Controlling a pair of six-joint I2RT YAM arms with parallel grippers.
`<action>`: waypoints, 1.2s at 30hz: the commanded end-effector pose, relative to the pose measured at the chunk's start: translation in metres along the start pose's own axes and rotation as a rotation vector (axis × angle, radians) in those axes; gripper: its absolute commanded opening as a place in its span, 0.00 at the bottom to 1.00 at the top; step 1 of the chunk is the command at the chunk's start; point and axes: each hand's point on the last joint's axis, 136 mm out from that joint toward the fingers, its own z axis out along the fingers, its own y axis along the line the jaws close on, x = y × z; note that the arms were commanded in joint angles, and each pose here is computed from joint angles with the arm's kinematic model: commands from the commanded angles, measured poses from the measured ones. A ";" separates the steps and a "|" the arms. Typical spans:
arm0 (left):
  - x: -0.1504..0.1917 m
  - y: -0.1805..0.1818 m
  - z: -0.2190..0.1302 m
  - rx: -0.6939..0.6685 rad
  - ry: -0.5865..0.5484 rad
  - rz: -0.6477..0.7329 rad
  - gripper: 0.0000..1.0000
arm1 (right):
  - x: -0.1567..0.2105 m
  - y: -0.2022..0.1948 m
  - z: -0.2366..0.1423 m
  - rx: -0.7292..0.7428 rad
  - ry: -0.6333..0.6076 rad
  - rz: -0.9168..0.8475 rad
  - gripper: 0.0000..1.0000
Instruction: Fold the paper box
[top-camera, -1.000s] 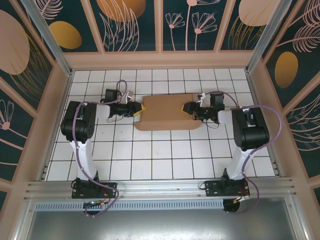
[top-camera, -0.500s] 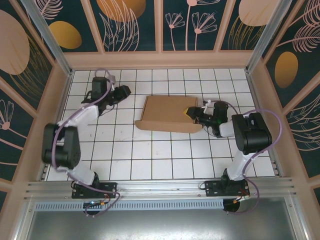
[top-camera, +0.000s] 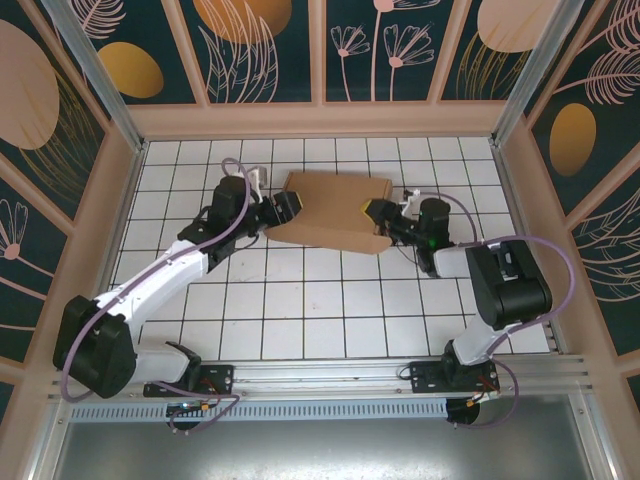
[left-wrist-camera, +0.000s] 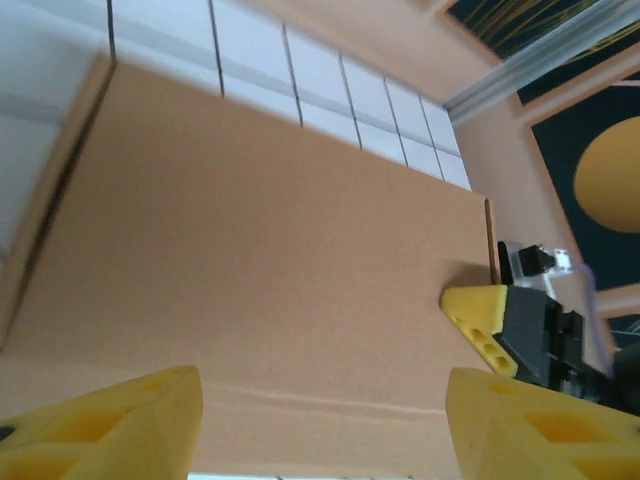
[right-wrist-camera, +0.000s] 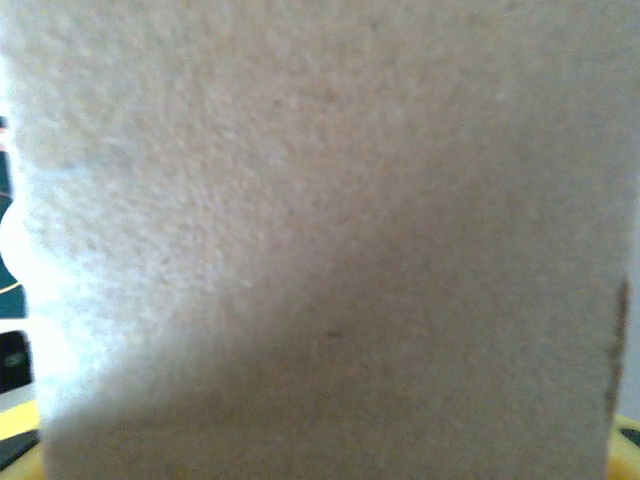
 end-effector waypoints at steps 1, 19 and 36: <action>-0.002 -0.006 -0.005 -0.145 -0.018 0.551 0.61 | -0.001 0.004 0.001 0.086 0.058 -0.035 0.57; 0.096 -0.002 0.033 -0.087 0.247 1.363 0.56 | 0.006 0.048 -0.015 0.013 0.163 -0.040 0.58; 0.100 0.015 0.062 -0.161 0.183 1.297 0.56 | 0.027 0.078 -0.013 -0.067 0.207 -0.040 0.58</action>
